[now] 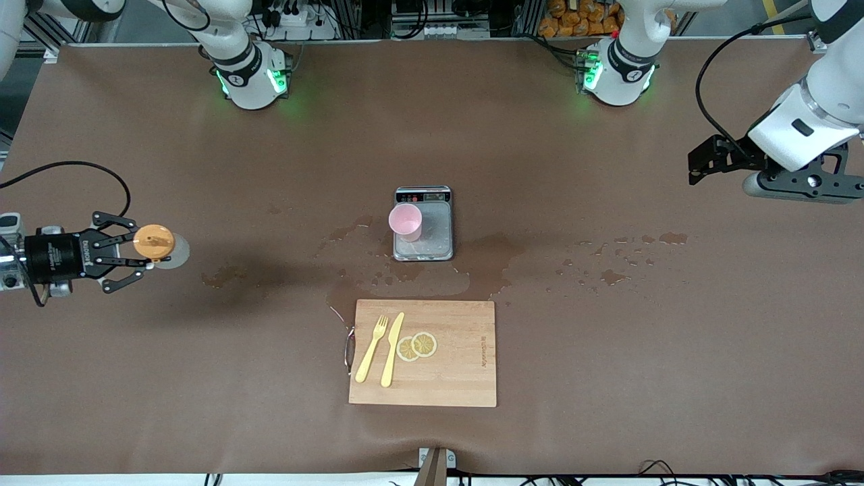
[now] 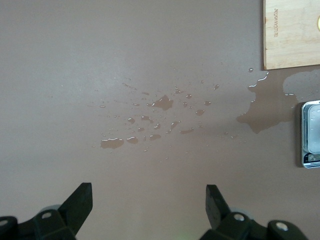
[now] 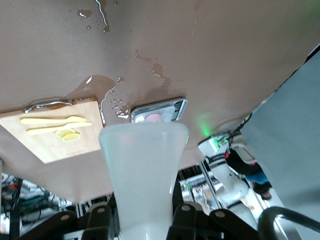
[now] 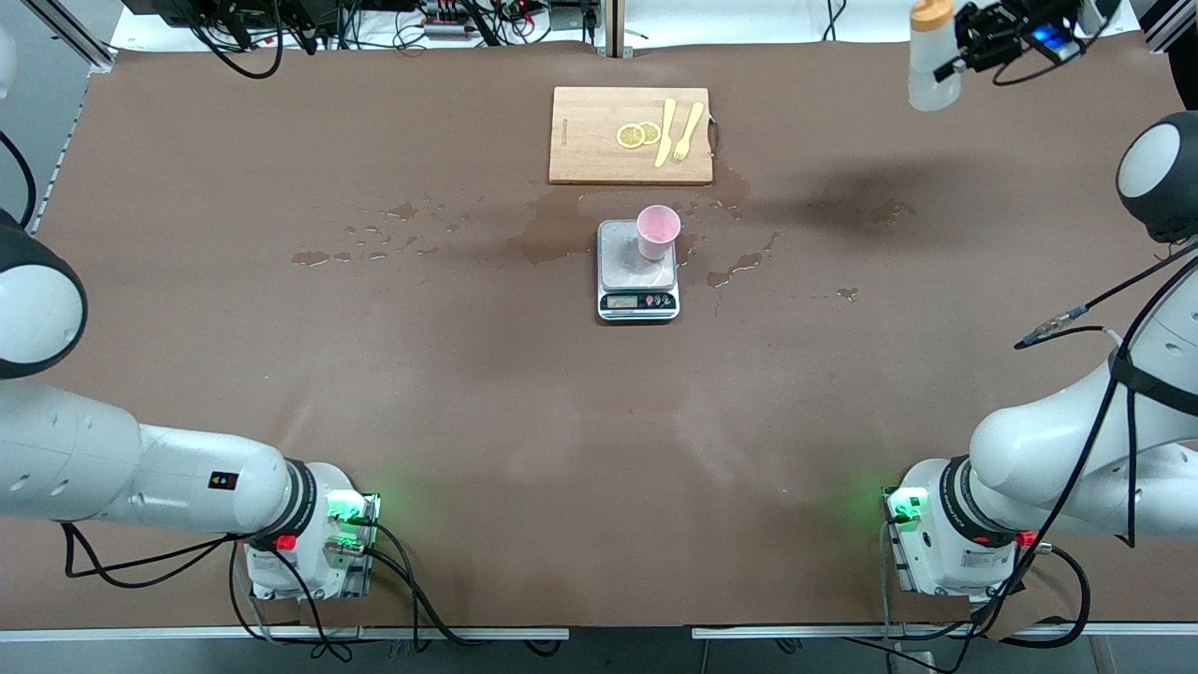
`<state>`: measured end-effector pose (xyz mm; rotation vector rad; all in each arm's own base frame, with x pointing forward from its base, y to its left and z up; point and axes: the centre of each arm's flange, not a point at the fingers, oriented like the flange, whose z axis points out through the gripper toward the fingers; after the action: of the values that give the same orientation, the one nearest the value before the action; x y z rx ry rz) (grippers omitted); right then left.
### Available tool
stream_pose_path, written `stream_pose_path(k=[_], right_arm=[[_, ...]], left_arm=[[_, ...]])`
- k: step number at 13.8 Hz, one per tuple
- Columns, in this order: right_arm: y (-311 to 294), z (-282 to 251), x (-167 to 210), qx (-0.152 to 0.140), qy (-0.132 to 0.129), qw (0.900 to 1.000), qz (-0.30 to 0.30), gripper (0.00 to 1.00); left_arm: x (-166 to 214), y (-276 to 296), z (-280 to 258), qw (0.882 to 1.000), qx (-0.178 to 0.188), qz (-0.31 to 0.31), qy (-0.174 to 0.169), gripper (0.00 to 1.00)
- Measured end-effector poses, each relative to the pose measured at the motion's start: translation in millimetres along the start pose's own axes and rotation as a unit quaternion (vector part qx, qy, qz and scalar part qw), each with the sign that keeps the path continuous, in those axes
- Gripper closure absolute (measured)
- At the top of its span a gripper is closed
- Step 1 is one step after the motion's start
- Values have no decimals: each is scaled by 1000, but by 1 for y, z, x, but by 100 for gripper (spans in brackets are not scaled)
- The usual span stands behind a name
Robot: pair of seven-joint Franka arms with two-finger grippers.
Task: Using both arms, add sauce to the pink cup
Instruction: 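Carry the bottle back beside the table edge with the right gripper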
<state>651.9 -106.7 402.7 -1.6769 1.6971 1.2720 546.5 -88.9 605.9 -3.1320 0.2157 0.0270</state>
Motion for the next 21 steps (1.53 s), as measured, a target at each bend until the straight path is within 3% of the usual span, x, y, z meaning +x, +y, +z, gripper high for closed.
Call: stream_pose_path(k=[7, 12, 16, 21], right_arm=[[16, -16, 154, 0, -102, 992, -74, 59], [23, 9, 245, 9, -155, 981, -114, 59], [24, 31, 286, 7, -172, 976, -135, 59], [21, 47, 312, 4, -160, 977, -138, 59]], left_arm=[[1, -1, 1, 1000, 0, -1, -1, 0], [3, -3, 5, 1000, 0, -3, -5, 0], [3, -4, 5, 1000, 0, -3, -5, 0], [3, -4, 5, 1000, 0, -4, -5, 0]])
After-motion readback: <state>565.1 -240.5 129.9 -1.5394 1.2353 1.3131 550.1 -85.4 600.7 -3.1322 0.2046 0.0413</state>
